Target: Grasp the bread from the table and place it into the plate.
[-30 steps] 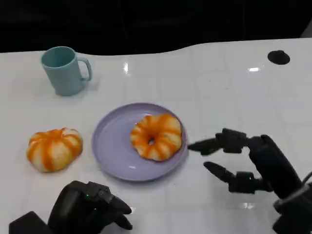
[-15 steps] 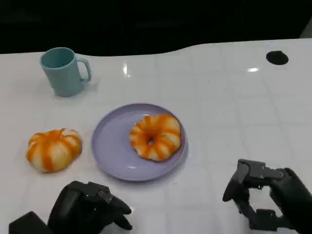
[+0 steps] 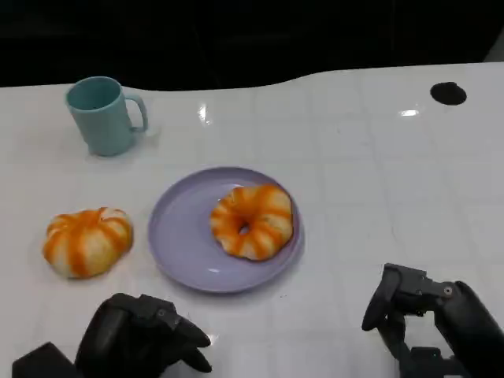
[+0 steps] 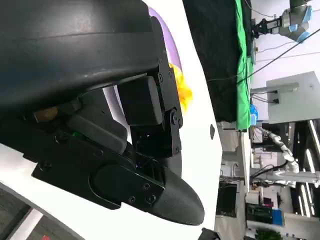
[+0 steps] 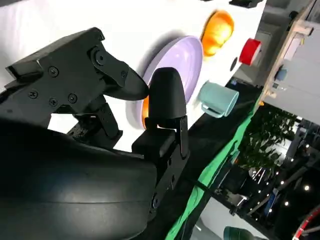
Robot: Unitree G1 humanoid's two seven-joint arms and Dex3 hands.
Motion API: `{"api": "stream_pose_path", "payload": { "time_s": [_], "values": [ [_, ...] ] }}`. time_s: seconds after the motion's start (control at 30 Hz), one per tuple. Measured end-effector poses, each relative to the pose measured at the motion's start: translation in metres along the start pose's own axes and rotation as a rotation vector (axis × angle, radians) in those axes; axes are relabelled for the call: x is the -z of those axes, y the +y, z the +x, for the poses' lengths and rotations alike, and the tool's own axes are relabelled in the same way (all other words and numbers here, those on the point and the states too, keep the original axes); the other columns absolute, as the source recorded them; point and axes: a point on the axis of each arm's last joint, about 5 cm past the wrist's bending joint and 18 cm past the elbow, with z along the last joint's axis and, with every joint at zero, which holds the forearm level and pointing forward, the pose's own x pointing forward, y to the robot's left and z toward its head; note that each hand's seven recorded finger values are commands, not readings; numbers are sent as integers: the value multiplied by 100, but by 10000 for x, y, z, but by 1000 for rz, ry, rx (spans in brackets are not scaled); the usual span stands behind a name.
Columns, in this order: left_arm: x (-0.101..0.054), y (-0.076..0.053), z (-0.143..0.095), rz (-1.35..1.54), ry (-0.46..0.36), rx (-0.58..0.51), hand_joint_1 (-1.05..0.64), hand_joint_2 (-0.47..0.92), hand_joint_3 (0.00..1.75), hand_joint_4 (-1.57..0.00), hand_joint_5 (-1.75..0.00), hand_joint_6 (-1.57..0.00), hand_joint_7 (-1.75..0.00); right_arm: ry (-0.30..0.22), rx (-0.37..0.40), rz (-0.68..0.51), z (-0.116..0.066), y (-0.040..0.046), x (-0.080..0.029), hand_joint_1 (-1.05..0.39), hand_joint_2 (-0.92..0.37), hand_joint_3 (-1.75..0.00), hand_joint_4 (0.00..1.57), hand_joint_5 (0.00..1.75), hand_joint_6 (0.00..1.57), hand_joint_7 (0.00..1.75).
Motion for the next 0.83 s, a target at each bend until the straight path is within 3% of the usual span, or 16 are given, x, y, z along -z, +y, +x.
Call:
{"api": "stream_pose_path", "payload": {
  "time_s": [0.83],
  "values": [
    [-4,23,-11,6,1,-2,-105,91,1,-147,-62,-157,-24,-12,-14,-16,41,20,31,-21,-52,-117,91,175,66,150]
  ]
}}
